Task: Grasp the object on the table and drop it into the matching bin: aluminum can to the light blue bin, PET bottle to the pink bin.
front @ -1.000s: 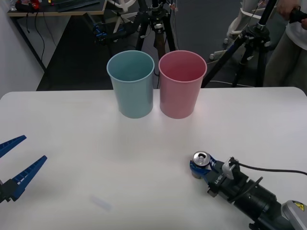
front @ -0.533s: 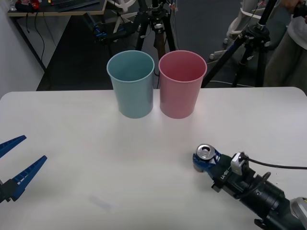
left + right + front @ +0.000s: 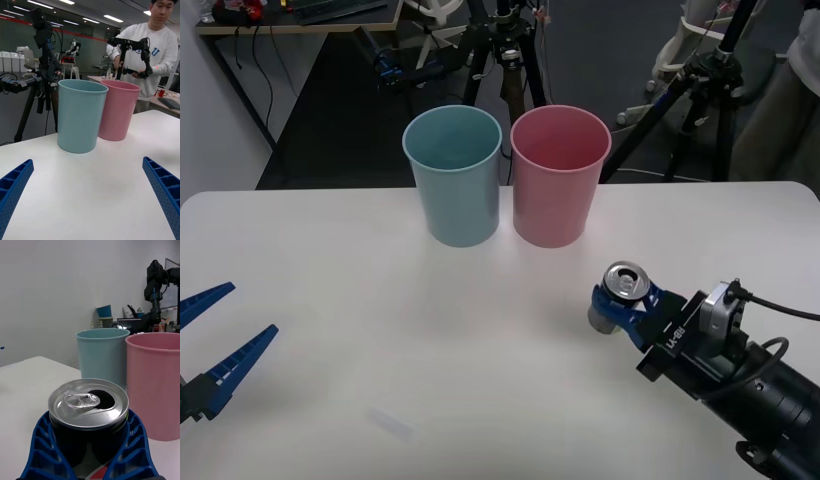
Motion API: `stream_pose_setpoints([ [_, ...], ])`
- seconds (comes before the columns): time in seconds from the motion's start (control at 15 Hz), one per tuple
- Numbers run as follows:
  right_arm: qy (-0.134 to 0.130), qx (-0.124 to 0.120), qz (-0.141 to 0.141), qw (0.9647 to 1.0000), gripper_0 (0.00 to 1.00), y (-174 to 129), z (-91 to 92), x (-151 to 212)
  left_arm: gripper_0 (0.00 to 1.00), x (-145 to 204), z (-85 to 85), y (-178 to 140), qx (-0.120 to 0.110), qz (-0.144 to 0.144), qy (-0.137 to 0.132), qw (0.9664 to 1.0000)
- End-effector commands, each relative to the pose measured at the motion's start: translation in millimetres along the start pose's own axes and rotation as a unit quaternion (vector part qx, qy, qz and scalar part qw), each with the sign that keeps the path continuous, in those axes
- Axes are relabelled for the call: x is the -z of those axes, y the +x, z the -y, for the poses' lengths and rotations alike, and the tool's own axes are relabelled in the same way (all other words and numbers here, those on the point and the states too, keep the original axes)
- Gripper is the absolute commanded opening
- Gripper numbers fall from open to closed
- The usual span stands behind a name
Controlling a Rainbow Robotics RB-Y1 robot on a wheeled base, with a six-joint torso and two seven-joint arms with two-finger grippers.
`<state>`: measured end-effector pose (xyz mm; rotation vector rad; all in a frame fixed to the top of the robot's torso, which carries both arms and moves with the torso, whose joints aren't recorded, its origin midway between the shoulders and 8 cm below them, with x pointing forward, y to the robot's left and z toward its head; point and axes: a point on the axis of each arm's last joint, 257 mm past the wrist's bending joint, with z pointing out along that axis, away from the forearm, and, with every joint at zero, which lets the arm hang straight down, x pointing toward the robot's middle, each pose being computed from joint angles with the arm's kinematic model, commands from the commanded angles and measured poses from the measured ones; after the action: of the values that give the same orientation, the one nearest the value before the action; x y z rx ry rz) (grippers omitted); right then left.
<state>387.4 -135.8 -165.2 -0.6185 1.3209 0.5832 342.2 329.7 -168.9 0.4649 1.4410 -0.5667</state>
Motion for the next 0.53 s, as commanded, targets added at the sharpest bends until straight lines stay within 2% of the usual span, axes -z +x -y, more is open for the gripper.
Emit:
stream_pose_setpoints([
  [0.07, -0.002, -0.016, 0.021, 0.9996, 0.0, -33, -1.3, -6, 1.0, 0, 0.0, 0, 0.0, 0.0, 0.0, 1.0],
  [0.4, -0.005, -0.016, 0.046, 0.9988, 0.0, -82, -0.5, -18, 1.0, 0, 0.0, 0, 0.0, 0.0, 0.0, 1.0],
  [0.53, 0.003, -0.001, 0.051, 0.9987, 0.0, -99, 2.6, -27, 1.0, 0, 0.0, 0, 0.0, 0.0, 0.0, 1.0],
])
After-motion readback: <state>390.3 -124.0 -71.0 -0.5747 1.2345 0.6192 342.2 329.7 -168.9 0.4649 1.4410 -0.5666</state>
